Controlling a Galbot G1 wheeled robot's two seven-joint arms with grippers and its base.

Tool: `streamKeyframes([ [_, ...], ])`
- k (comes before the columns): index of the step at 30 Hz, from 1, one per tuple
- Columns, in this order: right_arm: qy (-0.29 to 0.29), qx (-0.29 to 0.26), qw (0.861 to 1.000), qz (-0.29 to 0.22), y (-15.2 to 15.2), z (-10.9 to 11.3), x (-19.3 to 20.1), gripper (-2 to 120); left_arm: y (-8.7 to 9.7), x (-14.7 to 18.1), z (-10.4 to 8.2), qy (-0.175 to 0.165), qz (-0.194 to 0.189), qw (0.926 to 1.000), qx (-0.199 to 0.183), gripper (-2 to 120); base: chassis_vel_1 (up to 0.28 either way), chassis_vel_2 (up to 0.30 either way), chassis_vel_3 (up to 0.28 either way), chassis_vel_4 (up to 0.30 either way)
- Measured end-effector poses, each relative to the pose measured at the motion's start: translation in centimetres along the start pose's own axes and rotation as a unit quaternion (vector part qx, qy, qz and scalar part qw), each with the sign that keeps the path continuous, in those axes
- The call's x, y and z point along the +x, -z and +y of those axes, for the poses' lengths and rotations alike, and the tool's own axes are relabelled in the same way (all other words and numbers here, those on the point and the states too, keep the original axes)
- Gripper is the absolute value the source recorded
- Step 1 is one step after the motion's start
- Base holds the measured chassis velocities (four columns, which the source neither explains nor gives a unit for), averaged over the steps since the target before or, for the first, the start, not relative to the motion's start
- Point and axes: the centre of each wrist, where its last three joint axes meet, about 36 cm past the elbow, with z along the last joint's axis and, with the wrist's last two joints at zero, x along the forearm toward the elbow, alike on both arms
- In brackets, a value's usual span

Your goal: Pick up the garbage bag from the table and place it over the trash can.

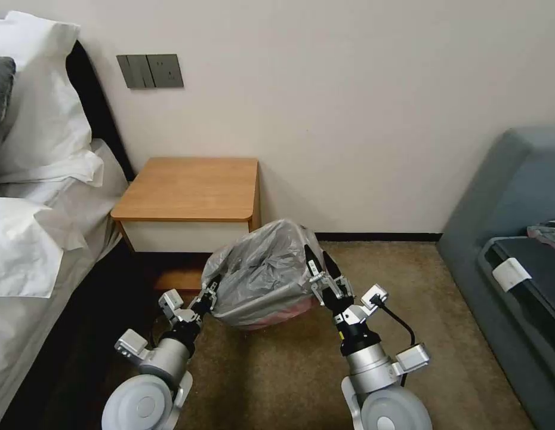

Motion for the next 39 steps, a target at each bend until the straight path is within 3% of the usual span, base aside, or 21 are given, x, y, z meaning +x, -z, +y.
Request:
streamKeyframes([
  [11,-0.006,0.001,1.000,-0.002,-0.5,-0.8,0.0,43,0.1,0.2,0.0,0.000,-0.003,1.0000,0.002,4,0.000,0.000,0.000,0.000],
  [19,-0.008,0.005,1.000,-0.002,-0.8,-1.1,0.0,30,0.2,0.2,-0.2,-0.004,-0.004,1.0000,0.003,4,0.000,0.000,0.000,0.000],
  [20,-0.008,0.005,1.000,-0.002,-0.8,-1.1,0.0,22,0.2,0.2,-0.1,-0.003,-0.003,1.0000,0.002,4,0.000,0.000,0.000,0.000],
  [26,-0.006,0.009,1.000,-0.003,-0.5,-1.0,0.0,0,0.1,0.3,-0.2,-0.004,-0.002,1.0000,0.003,4,0.000,0.000,0.000,0.000],
  [39,-0.021,0.033,0.999,-0.003,-0.2,-1.4,0.0,0,-0.1,0.6,-0.5,-0.007,0.000,1.0000,0.004,4,0.000,0.000,0.000,0.000],
])
